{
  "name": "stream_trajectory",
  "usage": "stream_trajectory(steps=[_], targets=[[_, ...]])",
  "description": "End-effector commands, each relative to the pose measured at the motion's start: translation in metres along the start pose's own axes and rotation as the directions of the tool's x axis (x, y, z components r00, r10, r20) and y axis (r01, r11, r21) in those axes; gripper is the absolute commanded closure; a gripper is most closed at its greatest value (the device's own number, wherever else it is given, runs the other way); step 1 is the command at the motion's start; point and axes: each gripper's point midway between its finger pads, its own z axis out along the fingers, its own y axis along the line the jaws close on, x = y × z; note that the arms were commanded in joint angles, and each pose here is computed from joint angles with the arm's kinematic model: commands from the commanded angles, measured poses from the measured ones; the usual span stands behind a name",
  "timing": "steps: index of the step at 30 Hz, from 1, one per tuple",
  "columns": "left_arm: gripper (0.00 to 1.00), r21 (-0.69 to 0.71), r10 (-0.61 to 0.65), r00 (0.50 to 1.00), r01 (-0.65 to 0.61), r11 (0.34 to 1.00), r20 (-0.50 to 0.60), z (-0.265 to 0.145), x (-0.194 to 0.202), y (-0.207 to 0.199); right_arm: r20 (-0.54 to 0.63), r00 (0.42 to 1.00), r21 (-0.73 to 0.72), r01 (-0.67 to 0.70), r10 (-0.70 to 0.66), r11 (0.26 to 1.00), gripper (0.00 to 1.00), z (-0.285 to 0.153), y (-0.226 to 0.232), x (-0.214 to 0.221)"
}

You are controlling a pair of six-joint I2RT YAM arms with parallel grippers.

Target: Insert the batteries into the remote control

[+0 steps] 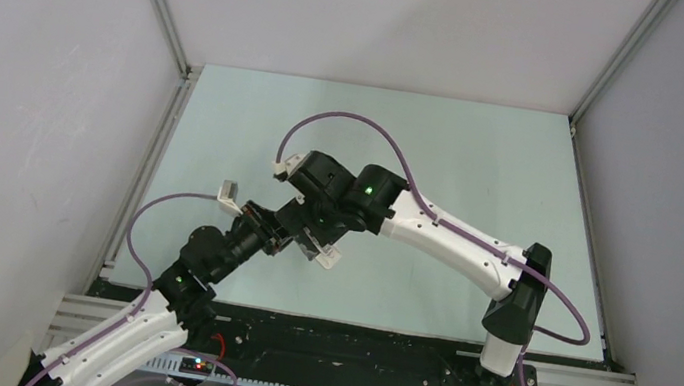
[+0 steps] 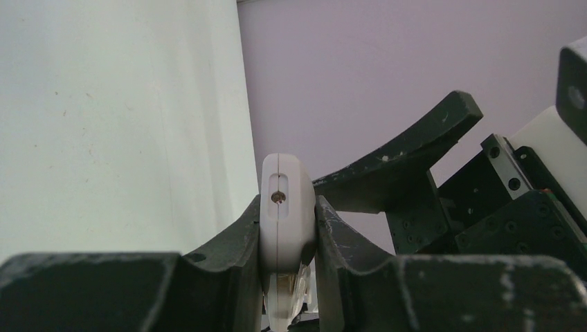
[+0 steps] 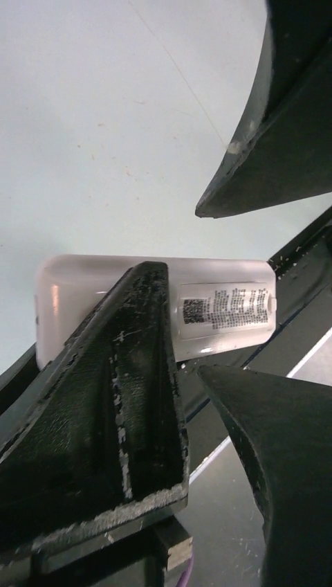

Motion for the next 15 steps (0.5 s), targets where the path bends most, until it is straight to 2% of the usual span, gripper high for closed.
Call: stream_trajectory(steps=[1, 4, 8, 9, 10, 11, 12, 15], targets=[[0.91, 0.071, -0.015, 1.0, 0.015, 0.997, 0.003, -0.001, -0.001, -0.017, 0.189, 0.982, -0.052, -0.014, 0.023, 0.999, 0.17, -0.035, 0.012, -0.04], [0.91, 0.069, -0.017, 1.0, 0.016, 0.997, 0.0, -0.002, -0.001, -0.016, 0.249, 0.966, -0.042, -0.057, 0.066, 0.997, 0.16, -0.051, 0.006, -0.048], [0.91, 0.073, -0.026, 1.0, 0.025, 0.997, 0.003, -0.002, -0.001, -0.016, 0.384, 0.903, -0.076, -0.177, 0.193, 0.981, 0.02, -0.073, -0.012, -0.059], [0.91, 0.076, -0.026, 1.0, 0.026, 0.997, 0.003, -0.003, -0.001, -0.016, 0.396, 0.886, -0.095, -0.222, 0.242, 0.97, 0.01, -0.078, -0.018, -0.047], [0.91, 0.079, -0.026, 1.0, 0.026, 0.997, 0.003, -0.003, -0.001, -0.017, 0.462, 0.837, -0.136, -0.26, 0.294, 0.956, 0.01, -0.087, -0.026, -0.059], [0.91, 0.084, -0.025, 1.0, 0.024, 0.996, 0.006, -0.003, -0.002, -0.018, 0.465, 0.811, -0.183, -0.305, 0.356, 0.935, 0.01, -0.09, -0.03, -0.045], [0.91, 0.086, -0.025, 1.0, 0.024, 0.996, 0.009, -0.004, -0.002, -0.019, 0.523, 0.749, -0.228, -0.337, 0.407, 0.913, 0.01, -0.099, -0.041, -0.055], [0.91, 0.095, -0.028, 1.0, 0.027, 0.995, 0.009, -0.005, -0.002, -0.021, 0.555, 0.642, -0.302, -0.437, 0.529, 0.847, 0.0, -0.107, -0.064, -0.028]])
